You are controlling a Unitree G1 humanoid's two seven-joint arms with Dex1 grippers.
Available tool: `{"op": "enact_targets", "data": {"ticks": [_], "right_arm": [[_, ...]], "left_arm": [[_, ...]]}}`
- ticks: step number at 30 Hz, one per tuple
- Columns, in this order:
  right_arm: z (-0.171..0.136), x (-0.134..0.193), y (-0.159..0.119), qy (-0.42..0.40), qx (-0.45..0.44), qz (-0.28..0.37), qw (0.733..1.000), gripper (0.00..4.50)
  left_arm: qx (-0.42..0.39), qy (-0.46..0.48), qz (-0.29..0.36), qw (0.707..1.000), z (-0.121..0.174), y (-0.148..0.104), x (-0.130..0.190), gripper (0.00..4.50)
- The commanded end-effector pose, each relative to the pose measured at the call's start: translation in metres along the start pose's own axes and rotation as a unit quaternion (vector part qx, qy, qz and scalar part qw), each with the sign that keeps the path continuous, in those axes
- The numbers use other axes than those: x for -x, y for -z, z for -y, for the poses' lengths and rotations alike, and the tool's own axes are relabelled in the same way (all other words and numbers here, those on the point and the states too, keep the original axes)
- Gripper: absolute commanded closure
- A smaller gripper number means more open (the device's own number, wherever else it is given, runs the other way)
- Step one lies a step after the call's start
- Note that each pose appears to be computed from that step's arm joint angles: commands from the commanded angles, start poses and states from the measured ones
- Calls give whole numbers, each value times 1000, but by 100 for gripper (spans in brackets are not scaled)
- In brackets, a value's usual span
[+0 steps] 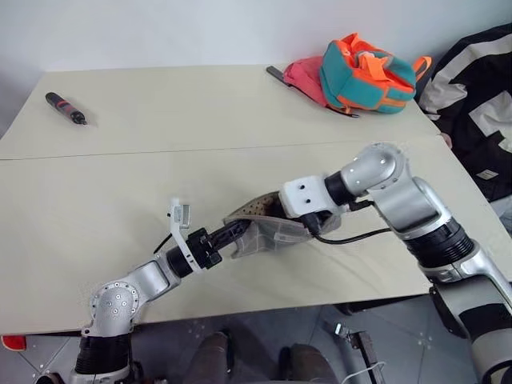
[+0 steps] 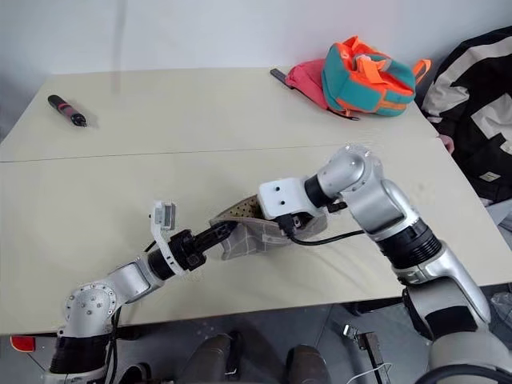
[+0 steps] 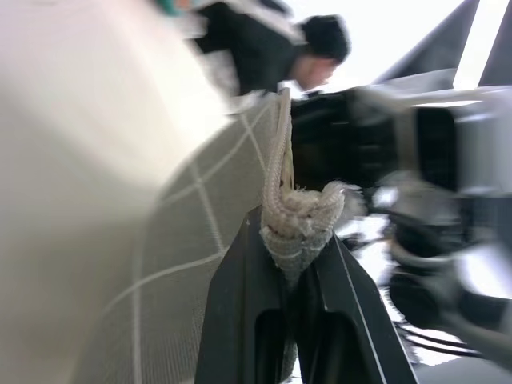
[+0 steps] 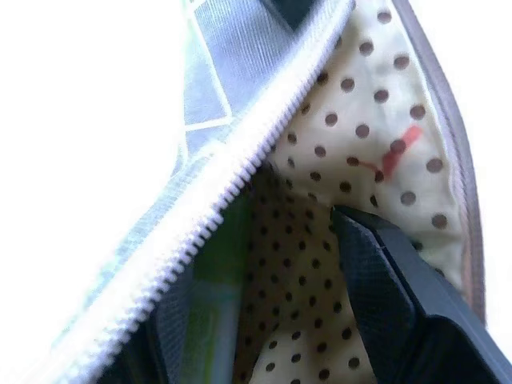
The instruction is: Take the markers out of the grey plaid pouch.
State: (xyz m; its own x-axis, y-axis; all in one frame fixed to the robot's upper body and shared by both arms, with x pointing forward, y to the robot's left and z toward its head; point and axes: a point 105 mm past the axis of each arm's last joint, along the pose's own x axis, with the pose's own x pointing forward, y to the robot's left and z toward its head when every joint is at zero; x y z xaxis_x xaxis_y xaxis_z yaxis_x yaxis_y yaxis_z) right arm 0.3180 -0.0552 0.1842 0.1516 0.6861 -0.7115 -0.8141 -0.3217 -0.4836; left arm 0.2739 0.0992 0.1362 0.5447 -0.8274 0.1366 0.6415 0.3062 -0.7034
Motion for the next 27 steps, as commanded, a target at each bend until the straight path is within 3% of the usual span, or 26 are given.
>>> {"op": "enact_targets", "data": {"ticks": [1,6,10,21,24,27], "right_arm": [[3,2,13,17,8,-29,999,174],[6,4,16,20,12,-32,999,174],[-12,-6,17,-17,16,-27,999,174],[-25,-17,24,-39,-2,-19,999,174],[-24,-21,30,-29,8,-33,999,230],[-23,-21,29,-27,10,-34,999,322]], "left_arm": [[-37,-9,7,999,-1,-2,5,450],[-47,-10,17,999,0,-5,5,450],[-60,5,14,998,7,-5,2,450],[-80,5,5,997,9,0,3,450],[-80,5,6,997,9,-1,2,450],[-81,5,7,997,10,-1,2,450]]}}
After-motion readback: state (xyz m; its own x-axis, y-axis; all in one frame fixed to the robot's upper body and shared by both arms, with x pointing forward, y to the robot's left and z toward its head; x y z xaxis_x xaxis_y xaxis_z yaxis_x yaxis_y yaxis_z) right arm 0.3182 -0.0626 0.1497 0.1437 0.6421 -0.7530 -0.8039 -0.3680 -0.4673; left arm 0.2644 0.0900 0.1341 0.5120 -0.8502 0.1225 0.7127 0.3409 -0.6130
